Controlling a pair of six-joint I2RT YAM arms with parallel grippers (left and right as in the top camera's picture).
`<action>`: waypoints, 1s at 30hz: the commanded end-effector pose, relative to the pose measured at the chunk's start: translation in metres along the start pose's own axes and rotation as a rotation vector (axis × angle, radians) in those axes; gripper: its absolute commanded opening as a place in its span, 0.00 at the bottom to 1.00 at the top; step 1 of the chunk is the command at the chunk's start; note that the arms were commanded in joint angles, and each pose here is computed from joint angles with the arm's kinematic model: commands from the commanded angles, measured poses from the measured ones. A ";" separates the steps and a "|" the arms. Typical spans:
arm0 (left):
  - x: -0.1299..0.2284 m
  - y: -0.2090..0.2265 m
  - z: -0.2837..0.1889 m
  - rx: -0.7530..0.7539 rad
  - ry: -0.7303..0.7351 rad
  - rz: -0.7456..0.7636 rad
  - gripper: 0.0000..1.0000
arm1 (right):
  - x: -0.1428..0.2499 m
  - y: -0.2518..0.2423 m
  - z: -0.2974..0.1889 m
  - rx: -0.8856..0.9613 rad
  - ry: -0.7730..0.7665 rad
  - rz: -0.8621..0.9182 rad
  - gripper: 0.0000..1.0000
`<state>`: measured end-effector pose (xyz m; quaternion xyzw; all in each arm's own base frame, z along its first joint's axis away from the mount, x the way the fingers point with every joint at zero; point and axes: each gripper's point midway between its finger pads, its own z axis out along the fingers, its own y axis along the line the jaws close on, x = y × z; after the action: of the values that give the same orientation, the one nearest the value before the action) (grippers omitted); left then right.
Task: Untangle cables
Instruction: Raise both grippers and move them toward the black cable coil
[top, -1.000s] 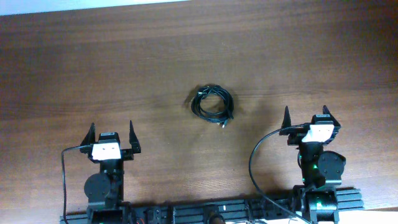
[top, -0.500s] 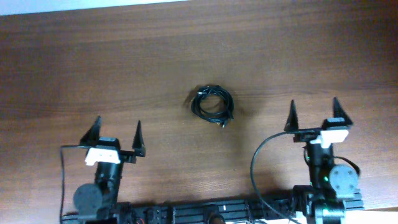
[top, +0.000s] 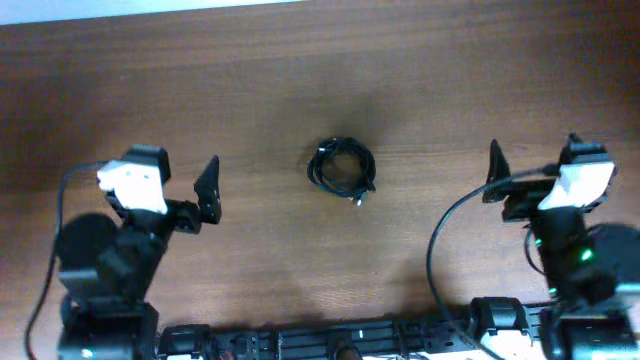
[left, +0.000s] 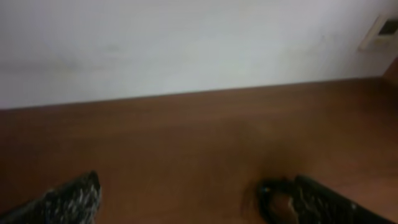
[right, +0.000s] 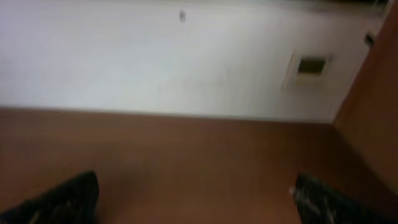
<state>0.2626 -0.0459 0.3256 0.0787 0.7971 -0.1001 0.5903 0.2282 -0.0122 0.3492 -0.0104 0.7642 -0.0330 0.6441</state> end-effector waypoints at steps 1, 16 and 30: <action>-0.020 -0.005 -0.005 0.022 0.051 0.009 0.99 | -0.032 -0.002 -0.007 -0.008 0.060 0.017 0.99; -0.006 -0.020 -0.017 0.095 0.171 -0.026 0.99 | -0.053 0.035 -0.039 -0.231 0.237 0.054 0.99; 0.012 -0.043 -0.024 0.225 0.250 -0.066 0.99 | -0.055 0.033 -0.019 -0.216 0.253 0.163 0.99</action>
<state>0.2304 -0.0725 0.3145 0.1079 0.8613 -0.1788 0.4633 0.2062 0.0249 0.4085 -0.0414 0.8295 0.0768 0.5516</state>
